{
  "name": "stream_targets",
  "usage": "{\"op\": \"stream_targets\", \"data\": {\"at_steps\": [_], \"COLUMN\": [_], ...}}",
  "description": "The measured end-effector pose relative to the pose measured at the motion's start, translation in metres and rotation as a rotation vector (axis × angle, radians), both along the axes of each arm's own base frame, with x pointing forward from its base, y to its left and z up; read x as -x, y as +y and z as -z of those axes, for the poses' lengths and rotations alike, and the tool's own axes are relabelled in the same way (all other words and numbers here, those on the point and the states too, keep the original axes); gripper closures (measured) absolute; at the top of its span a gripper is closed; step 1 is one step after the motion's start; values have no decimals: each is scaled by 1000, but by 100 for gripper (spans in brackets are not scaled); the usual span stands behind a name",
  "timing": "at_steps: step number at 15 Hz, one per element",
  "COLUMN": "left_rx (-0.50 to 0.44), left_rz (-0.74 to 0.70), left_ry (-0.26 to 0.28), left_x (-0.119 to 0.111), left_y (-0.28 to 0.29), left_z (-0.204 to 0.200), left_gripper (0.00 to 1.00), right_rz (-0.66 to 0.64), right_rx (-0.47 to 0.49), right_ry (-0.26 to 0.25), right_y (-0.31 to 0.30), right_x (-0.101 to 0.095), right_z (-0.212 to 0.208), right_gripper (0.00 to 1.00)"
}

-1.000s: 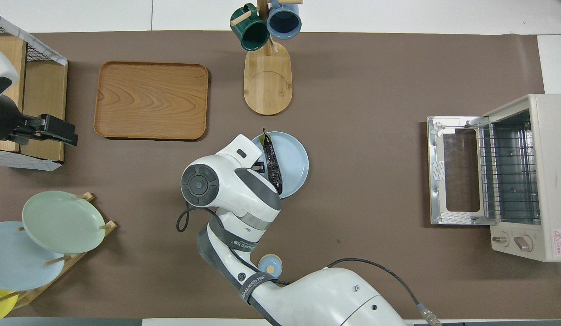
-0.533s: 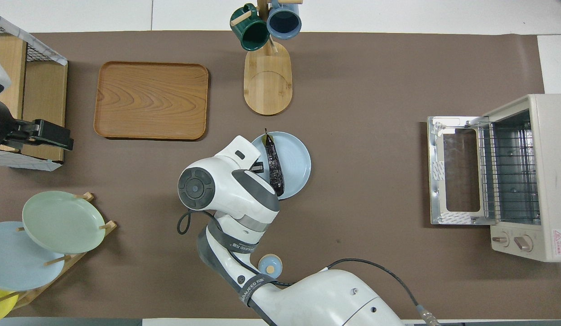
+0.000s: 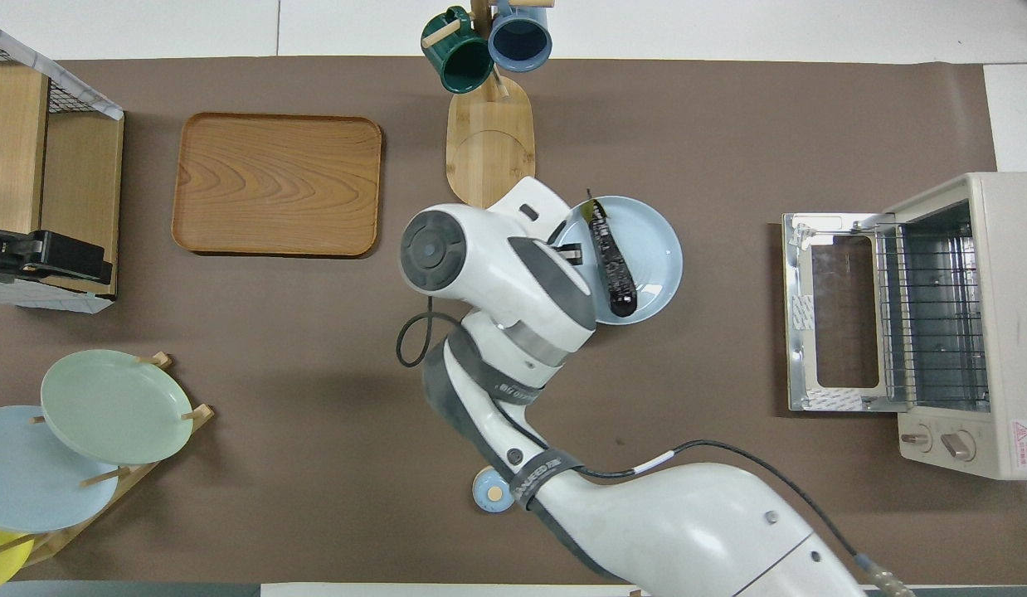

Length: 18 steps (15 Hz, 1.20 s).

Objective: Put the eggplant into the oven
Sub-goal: 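Carry the eggplant into the open oven with the right gripper and release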

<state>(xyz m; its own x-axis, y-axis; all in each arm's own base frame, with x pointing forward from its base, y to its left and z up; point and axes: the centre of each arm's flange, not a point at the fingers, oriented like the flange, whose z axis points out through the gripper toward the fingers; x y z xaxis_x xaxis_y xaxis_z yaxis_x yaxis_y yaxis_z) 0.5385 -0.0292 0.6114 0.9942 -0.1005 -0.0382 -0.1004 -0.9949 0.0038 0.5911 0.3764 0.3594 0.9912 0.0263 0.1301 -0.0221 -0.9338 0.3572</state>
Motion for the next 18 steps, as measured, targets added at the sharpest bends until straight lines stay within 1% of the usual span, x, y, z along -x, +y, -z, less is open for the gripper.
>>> {"op": "stream_targets", "data": {"at_steps": [2,3,4,5,6,8,9,11,13,16,18], "left_rx": [0,0,0,0,0,0,0,1,1,1,1], "left_rz": [2,4,7,12,16,26,30,33,32,32,28], "left_ry": [8,10,11,13,13,15,16,17,17,16,15], "left_x": [0,0,0,0,0,0,0,0,0,0,0], "left_y": [8,8,7,5,2,-3,-5,-6,-6,-6,-4], "left_z": [6,7,8,8,9,9,10,10,10,10,9], "left_gripper": [0,0,0,0,0,0,0,0,0,0,0], "right_rz": [55,79,88,85,86,110,118,125,118,127,138], "right_rx": [13,17,14,3,-10,-37,-51,-65,-68,-69,-75], "right_ry": [23,36,54,71,84,91,88,86,96,122,126], "right_y": [-64,-100,-141,-185,-225,-287,-307,-320,-331,-374,-397], "right_x": [-20,-26,-29,-27,-20,5,19,39,46,46,48], "right_z": [-15,-22,-30,-39,-47,-60,-63,-63,-60,-54,-47], "right_gripper": [97,97,97,97,97,97,97,97,97,97,97]}}
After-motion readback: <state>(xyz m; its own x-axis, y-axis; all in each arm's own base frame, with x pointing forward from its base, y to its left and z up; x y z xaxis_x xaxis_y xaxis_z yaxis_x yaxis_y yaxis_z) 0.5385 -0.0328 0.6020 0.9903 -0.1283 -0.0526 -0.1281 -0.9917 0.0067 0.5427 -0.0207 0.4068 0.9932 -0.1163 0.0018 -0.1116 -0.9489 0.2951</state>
